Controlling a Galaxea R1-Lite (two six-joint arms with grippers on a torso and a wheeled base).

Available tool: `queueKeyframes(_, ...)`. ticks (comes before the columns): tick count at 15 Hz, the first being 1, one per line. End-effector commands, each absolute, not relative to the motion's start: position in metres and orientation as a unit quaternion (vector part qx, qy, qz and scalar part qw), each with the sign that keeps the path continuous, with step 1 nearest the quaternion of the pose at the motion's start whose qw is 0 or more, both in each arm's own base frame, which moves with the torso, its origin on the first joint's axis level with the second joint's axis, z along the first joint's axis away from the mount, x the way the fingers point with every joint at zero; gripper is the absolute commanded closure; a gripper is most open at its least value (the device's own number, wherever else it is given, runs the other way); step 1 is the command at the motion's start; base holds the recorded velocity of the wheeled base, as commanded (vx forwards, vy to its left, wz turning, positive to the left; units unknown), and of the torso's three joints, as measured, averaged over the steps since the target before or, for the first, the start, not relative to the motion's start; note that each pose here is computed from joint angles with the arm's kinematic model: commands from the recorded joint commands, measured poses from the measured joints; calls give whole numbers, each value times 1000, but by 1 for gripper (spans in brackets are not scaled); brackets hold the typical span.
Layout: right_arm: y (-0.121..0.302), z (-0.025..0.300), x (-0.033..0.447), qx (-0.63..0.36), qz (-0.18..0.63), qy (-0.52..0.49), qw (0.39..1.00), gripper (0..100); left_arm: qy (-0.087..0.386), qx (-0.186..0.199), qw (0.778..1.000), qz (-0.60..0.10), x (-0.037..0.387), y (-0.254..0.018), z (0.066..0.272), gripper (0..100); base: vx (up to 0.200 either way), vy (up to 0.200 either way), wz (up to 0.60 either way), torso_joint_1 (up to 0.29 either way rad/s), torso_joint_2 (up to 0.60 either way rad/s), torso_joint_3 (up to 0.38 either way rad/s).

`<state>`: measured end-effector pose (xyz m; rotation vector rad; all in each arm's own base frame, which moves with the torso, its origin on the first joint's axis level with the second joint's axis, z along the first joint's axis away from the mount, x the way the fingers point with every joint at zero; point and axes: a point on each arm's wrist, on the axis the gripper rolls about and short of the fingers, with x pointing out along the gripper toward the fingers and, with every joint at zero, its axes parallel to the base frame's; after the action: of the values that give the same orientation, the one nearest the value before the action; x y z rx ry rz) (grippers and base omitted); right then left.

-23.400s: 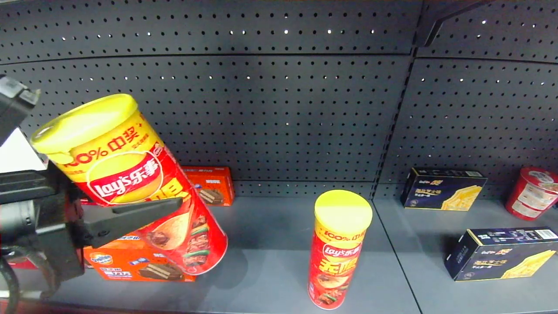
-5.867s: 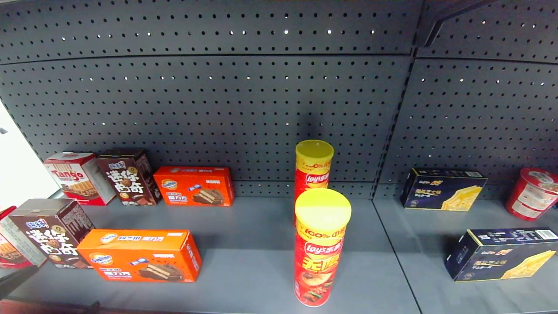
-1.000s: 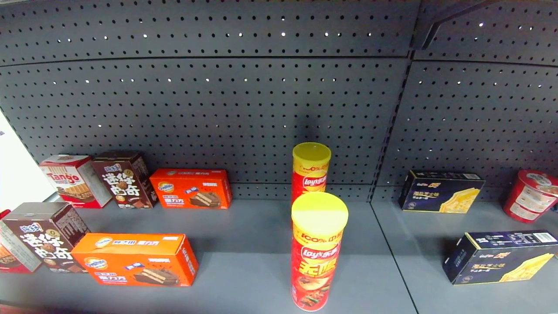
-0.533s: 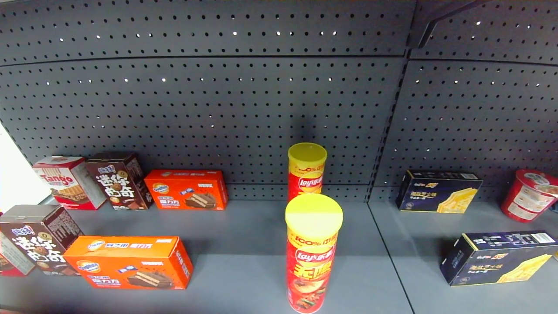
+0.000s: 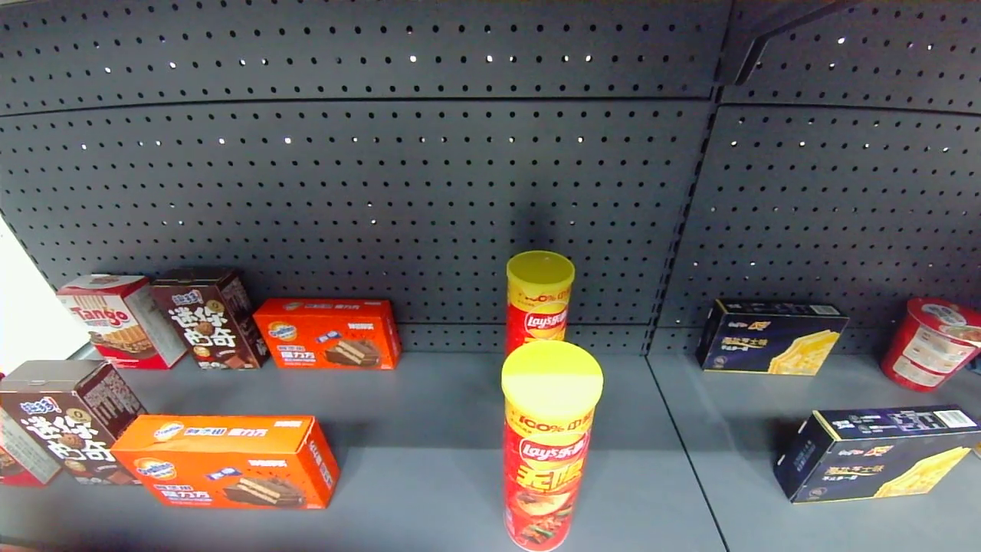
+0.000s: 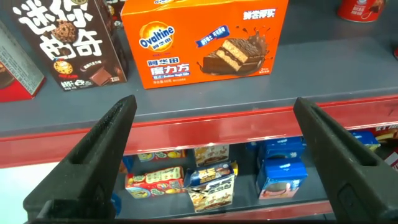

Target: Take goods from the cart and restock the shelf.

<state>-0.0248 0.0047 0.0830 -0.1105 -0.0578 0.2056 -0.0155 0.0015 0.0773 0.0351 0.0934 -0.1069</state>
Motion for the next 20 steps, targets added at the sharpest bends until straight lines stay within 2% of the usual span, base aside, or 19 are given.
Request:
queueKeyframes(1, 5, 83, -25, -57, 103, -29, 993, 0, 47, 18, 997, -54, -15, 1, 77, 0, 0, 0, 0, 0, 0, 0)
queueKeyframes(20, 6, 83, -25, -54, 130, -22, 990, 0, 47, 19, 997, -56, -15, 2, 77, 0, 0, 0, 0, 0, 0, 0)
